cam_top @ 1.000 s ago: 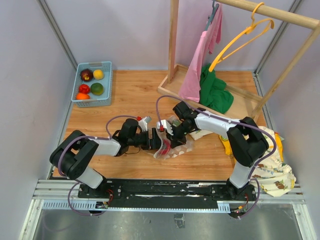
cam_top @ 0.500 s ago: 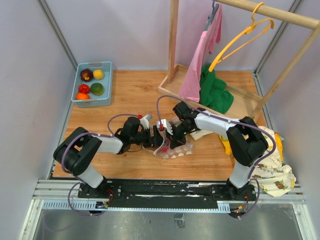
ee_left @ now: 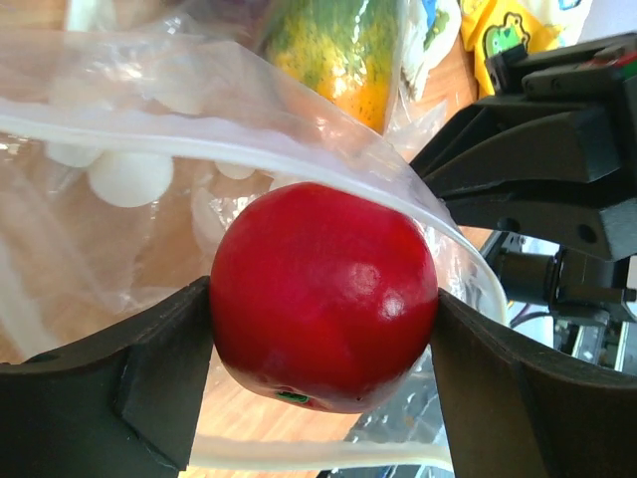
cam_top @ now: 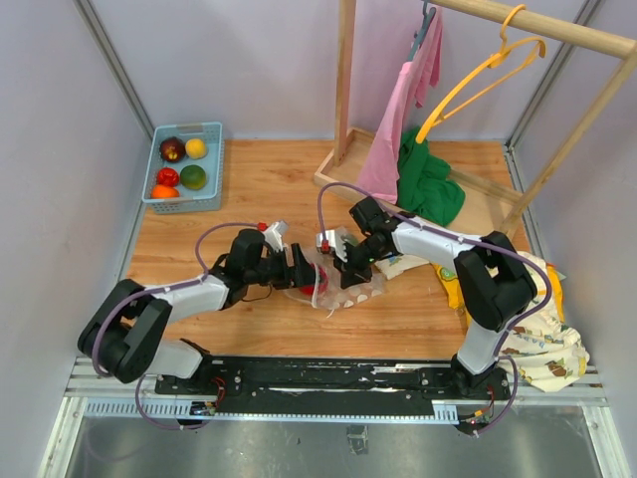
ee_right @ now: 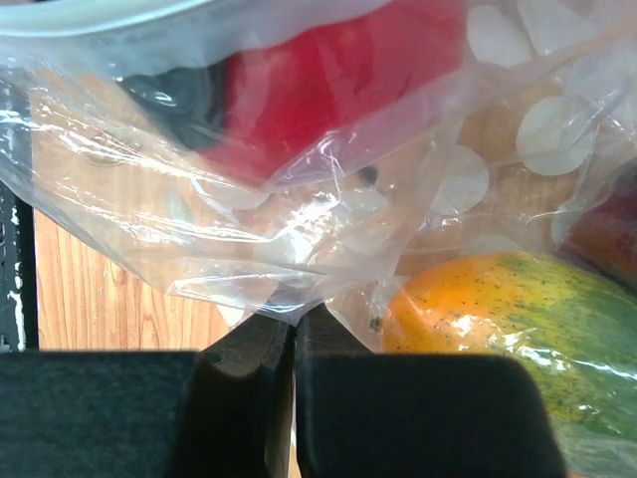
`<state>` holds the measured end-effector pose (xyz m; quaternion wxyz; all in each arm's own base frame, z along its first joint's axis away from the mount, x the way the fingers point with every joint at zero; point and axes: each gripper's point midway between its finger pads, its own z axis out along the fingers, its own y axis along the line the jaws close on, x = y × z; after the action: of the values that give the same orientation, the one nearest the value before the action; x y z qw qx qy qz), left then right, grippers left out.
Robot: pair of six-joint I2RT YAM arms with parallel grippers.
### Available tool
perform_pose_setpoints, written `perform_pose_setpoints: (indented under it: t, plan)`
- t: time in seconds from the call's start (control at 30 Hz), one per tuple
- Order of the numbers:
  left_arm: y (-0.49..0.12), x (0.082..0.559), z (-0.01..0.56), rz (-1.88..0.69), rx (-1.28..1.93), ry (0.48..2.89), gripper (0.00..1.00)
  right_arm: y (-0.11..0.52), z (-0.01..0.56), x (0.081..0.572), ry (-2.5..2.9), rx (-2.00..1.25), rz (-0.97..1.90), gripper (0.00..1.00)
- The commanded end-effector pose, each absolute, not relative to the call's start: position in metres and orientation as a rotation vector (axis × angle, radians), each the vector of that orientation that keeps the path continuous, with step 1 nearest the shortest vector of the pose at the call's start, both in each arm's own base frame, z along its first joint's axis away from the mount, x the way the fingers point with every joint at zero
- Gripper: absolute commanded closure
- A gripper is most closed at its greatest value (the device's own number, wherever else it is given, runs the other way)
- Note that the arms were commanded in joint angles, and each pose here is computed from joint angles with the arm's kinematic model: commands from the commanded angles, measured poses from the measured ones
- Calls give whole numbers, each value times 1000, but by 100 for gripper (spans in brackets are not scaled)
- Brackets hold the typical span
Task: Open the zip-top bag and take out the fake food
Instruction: Pick up the fake vegetable from the zipper food storage bag, then place the fake vegetable in the bin.
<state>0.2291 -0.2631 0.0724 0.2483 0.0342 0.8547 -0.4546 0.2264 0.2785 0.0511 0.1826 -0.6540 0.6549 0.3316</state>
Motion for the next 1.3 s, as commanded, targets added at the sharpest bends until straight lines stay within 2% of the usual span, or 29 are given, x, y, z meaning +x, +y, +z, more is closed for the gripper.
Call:
perform_pose_setpoints:
  t: [0.0, 0.37, 0.47, 0.63, 0.9, 1.27]
  plan:
    - [-244, 229, 77, -1197, 80, 2328, 71, 271, 54, 238, 1836, -1840, 864, 99]
    - [-215, 234, 91, -1147, -12, 2350, 75, 263, 52, 249, 1875, -1808, 818, 99]
    - [-203, 243, 96, -1104, -68, 2345, 79, 263, 57, 247, 1861, -1791, 857, 99]
    - [-180, 262, 115, -1049, -161, 2309, 79, 263, 61, 245, 1847, -1784, 878, 98]
    - [-129, 301, 146, -958, -276, 2235, 79, 264, 61, 245, 1845, -1781, 891, 95]
    - [-30, 382, 189, -805, -452, 2105, 79, 266, 61, 244, 1849, -1779, 911, 92]
